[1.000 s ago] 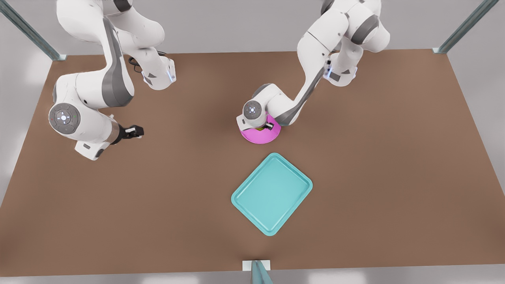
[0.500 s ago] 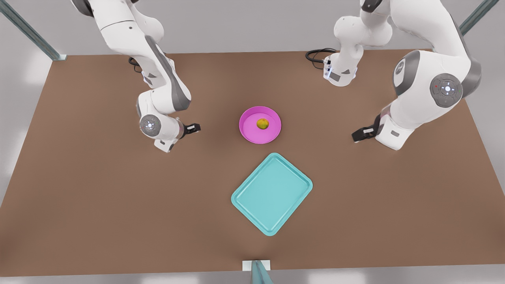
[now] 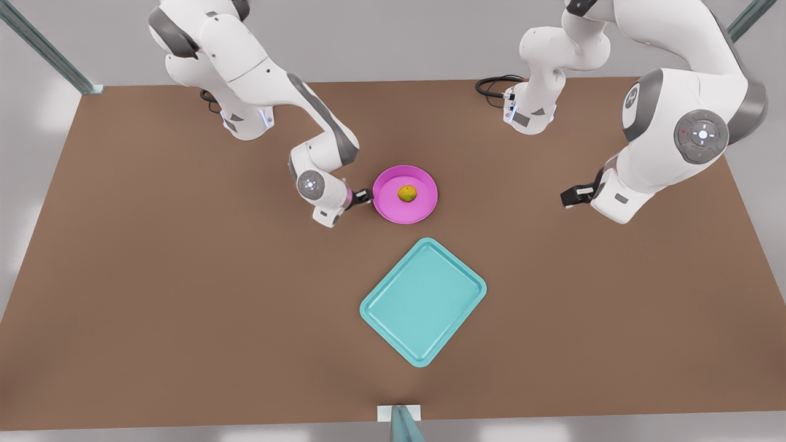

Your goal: Place the orange on the plate with the left arm and the plate on the tray with the right arm

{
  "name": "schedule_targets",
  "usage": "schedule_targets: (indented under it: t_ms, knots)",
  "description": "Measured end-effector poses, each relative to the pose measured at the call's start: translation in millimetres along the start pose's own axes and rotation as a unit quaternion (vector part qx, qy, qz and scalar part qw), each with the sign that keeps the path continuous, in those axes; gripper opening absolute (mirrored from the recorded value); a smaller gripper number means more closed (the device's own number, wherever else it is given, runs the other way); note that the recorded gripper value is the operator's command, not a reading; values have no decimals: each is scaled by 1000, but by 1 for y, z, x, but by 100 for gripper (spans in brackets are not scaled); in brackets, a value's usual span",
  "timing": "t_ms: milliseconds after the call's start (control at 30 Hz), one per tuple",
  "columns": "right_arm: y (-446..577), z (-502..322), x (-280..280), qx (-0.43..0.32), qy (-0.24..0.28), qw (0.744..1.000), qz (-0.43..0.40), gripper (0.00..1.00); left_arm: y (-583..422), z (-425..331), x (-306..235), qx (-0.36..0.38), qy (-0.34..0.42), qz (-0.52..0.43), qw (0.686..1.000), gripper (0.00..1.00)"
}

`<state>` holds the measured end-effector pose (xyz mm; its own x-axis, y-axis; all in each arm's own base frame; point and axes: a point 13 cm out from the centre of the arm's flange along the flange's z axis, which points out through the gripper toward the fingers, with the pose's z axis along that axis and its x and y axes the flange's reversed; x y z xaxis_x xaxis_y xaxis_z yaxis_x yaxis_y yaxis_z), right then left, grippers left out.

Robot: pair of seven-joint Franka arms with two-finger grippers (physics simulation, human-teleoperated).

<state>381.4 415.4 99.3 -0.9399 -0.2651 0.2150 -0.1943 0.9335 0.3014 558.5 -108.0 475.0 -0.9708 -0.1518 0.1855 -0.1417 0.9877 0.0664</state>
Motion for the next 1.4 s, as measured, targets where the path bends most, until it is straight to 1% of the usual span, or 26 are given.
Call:
schedule_targets:
  t_ms: [133,367,433,467,500,567,700,733,800,833,933,967,1233,1400]
  knots:
    - [28,41,12,-10,14,1000,1,100,1,1,2,-2,4,7,1000,100]
    - [52,57,13,-24,8,1000,5,100,1,2,3,-3,8,16,1000,100]
    - [56,62,12,-26,9,1000,5,92,3,2,3,-3,7,16,1000,100]
    - [57,64,12,-27,10,1000,6,86,3,2,3,-3,7,17,1000,100]
    - [58,65,12,-28,10,1000,6,75,3,2,3,-3,7,18,1000,100]
    - [60,69,11,-29,11,999,7,66,4,1,3,-4,7,19,1000,100]
    - [61,76,9,-30,14,999,11,61,4,3,2,-5,9,22,1000,100]
    - [61,78,9,-30,15,999,12,57,4,4,2,-5,9,22,1000,100]
    - [61,79,8,-31,15,999,14,38,4,4,2,-5,10,23,1000,100]
    - [61,79,7,-31,15,999,14,33,4,5,2,-5,11,24,1000,100]
    - [62,78,6,-32,16,999,14,23,3,6,2,-5,13,25,1000,100]
    - [63,78,6,-33,16,999,14,21,3,6,2,-5,13,26,1000,100]
    - [84,60,0,-48,9,999,-2,21,5,3,3,-4,10,27,1000,100]
    - [100,29,-18,-67,-12,998,-5,21,5,3,2,-4,9,28,1000,100]
